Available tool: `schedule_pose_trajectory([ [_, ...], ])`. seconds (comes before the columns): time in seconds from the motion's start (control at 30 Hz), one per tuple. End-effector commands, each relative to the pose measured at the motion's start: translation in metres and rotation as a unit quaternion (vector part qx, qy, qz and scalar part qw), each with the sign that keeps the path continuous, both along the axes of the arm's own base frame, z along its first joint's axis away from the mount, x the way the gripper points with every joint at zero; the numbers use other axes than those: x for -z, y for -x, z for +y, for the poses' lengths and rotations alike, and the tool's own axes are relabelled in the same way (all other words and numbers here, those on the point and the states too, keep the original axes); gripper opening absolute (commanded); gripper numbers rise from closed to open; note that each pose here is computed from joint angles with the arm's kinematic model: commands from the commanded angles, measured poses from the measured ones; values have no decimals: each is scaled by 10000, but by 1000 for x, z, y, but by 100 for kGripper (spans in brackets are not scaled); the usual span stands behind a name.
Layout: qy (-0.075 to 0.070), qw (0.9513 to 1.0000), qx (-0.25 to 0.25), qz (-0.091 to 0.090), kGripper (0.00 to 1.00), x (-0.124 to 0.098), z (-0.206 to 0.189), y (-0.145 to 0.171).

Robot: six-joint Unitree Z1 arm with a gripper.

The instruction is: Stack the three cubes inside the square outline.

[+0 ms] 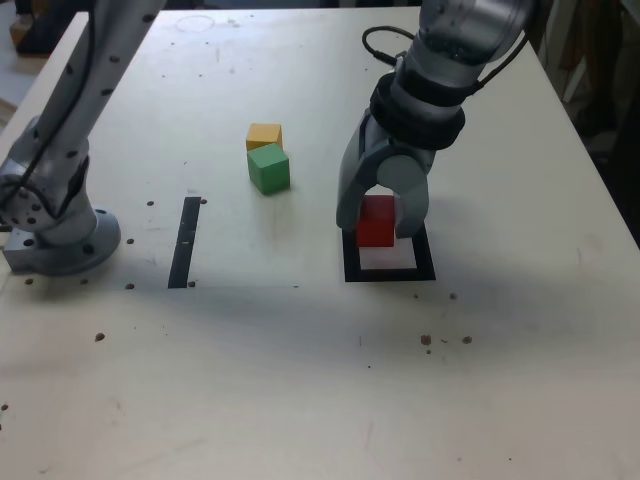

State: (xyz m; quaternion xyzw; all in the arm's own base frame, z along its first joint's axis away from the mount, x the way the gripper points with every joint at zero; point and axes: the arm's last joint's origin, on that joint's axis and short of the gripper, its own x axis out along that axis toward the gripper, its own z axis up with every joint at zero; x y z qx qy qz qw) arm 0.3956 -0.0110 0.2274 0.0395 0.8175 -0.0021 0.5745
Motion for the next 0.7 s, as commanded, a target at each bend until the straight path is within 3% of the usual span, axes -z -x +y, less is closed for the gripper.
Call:
schedule_pose_trajectory([
  [0.0,-1,10000,29,19,34,3,-1,-2],
  [0.47,-17,10000,41,14,38,8,-2,-8],
  [0.53,-18,10000,38,14,49,8,-2,-8],
  [0.67,-21,10000,29,14,85,8,-2,-8],
])
